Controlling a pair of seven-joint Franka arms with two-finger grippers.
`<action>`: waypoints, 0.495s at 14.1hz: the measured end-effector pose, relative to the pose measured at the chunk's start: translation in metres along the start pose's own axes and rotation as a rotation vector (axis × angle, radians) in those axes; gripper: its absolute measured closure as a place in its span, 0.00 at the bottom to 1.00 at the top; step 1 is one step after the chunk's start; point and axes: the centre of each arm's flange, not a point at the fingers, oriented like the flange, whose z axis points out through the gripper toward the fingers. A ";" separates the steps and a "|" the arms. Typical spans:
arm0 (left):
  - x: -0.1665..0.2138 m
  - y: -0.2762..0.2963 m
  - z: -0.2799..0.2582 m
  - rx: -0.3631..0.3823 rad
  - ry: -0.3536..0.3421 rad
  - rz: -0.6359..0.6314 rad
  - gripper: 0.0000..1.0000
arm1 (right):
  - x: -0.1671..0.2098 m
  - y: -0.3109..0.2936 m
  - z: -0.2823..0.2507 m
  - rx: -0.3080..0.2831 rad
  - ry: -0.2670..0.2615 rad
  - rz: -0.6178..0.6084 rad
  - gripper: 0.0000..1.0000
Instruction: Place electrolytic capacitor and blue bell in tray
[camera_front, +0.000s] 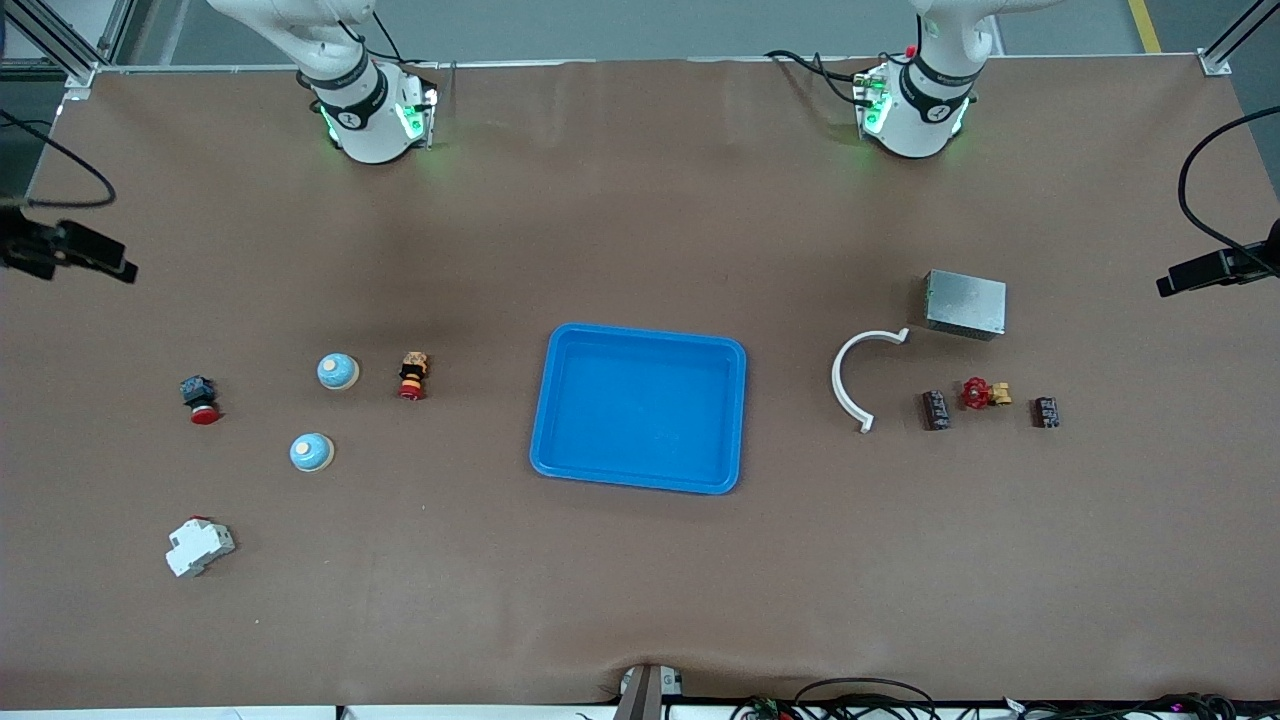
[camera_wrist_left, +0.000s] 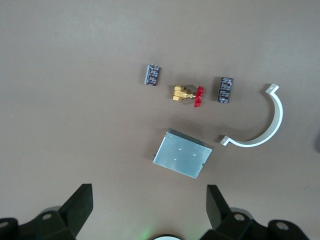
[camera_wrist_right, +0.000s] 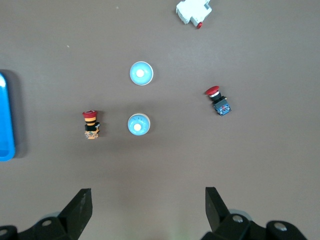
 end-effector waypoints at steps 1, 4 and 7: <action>0.003 -0.001 0.007 0.000 -0.013 -0.003 0.00 | 0.013 0.001 0.019 -0.001 -0.011 0.001 0.00; 0.021 0.001 0.038 0.005 -0.063 -0.001 0.00 | 0.049 0.004 0.077 -0.002 -0.043 0.002 0.00; 0.043 0.001 0.075 0.011 -0.087 0.000 0.00 | 0.077 0.003 0.127 0.020 -0.045 0.009 0.00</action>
